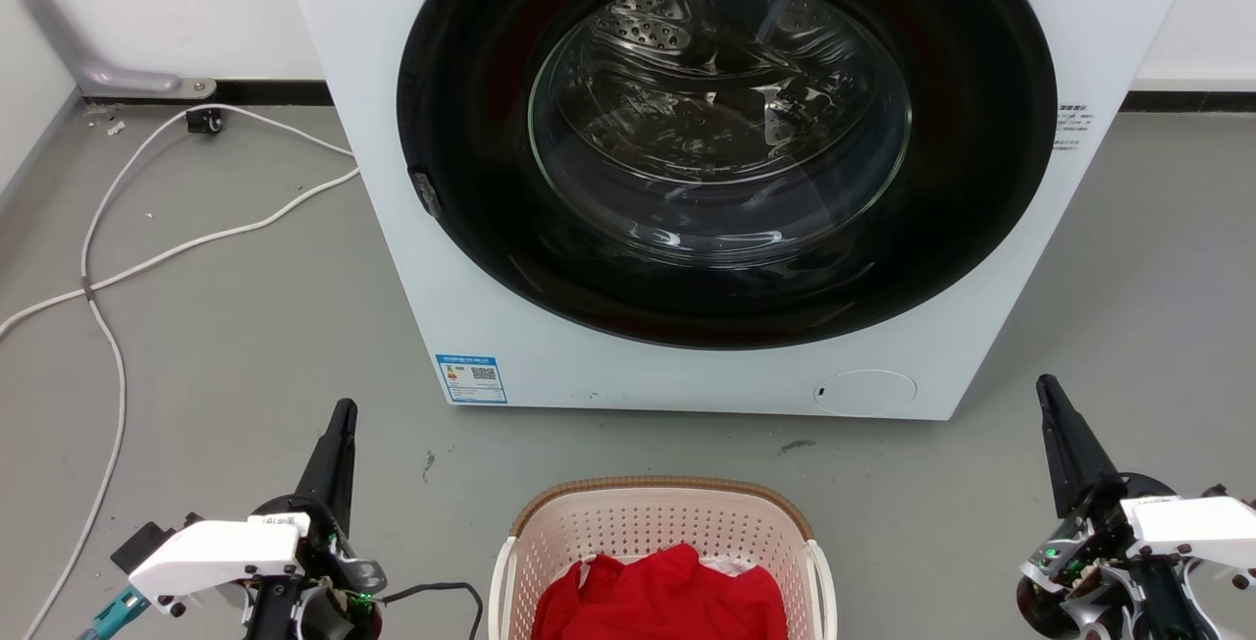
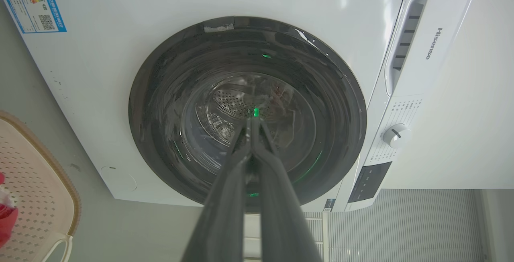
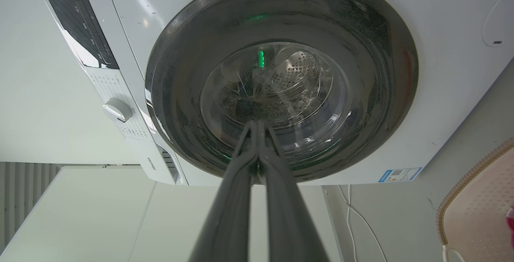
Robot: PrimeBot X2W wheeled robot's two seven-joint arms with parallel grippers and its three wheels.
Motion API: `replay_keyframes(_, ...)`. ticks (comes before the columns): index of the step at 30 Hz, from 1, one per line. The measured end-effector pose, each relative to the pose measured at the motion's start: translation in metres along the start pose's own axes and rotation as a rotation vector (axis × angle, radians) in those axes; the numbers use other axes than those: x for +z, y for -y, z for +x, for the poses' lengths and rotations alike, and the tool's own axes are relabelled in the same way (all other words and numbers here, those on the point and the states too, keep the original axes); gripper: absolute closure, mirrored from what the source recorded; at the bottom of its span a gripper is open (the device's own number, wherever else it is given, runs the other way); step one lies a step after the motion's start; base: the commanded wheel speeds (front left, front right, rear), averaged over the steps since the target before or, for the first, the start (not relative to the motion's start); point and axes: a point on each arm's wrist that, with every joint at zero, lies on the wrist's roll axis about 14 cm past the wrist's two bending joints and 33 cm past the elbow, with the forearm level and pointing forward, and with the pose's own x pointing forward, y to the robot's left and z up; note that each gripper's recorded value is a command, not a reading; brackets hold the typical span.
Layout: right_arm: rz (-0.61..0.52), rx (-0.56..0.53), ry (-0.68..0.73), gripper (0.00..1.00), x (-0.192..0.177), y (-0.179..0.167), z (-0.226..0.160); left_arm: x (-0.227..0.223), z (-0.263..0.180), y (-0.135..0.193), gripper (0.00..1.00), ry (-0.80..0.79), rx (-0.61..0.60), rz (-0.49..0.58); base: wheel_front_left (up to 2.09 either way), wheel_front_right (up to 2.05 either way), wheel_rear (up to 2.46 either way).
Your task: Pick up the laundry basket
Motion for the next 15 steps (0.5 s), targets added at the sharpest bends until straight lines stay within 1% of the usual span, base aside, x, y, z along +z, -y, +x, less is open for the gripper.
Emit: replay_keyframes(15,0.000,0.000,0.000,1.00,0.0000,0.0000,0.0000,0.0000,0.0000,0.0000,1.00,0.000,0.000,0.000,0.00,0.00,0.00)
